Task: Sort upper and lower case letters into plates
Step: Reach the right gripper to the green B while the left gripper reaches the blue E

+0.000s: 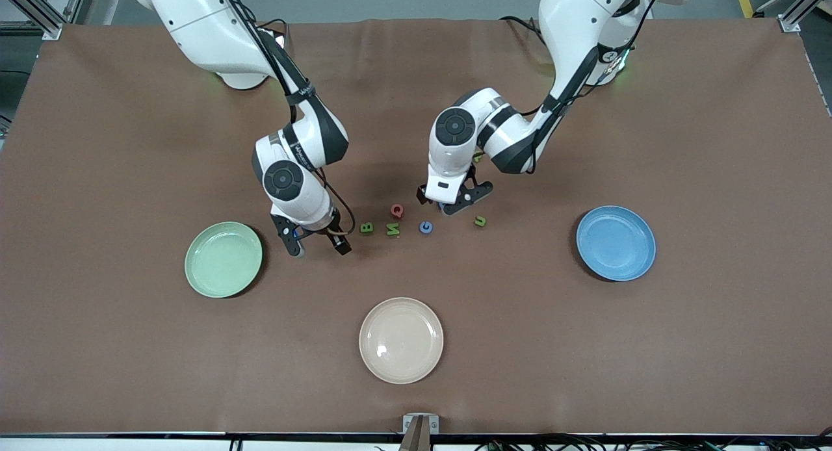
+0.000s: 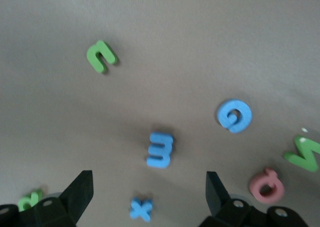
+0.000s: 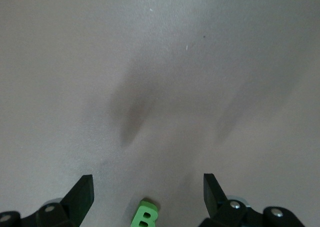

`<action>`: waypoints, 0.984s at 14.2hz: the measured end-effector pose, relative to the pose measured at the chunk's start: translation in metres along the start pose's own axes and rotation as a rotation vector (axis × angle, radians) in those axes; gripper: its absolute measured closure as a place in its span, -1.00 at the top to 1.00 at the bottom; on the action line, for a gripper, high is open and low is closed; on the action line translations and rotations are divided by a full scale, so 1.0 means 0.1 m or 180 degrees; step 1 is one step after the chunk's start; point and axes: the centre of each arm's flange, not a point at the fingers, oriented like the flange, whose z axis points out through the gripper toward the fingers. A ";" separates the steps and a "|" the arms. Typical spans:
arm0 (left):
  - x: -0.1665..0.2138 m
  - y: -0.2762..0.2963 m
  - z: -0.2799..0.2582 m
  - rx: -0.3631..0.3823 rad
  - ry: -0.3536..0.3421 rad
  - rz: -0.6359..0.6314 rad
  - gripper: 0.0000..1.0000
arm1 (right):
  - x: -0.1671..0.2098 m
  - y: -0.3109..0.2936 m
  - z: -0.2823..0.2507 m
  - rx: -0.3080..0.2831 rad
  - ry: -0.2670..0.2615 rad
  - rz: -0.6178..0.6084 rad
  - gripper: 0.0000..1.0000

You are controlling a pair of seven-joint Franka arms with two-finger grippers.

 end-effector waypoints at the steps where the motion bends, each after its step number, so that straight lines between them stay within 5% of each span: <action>1: 0.00 0.00 0.06 0.0032 0.0046 0.0037 0.95 | -0.04 -0.03 0.04 -0.0009 0.0002 0.0033 0.89; 8: -0.13 0.05 0.29 0.0007 0.0119 0.0204 0.75 | -0.41 -0.07 0.33 -0.0100 0.0024 0.0133 0.87; 10: -0.13 0.06 0.33 -0.0015 0.0113 0.0204 0.45 | -0.48 -0.06 0.35 -0.0113 0.0026 0.0111 0.84; 14: -0.14 0.06 0.40 -0.0040 0.0098 0.0206 0.37 | -0.63 -0.05 0.38 -0.0124 0.0030 0.0087 0.66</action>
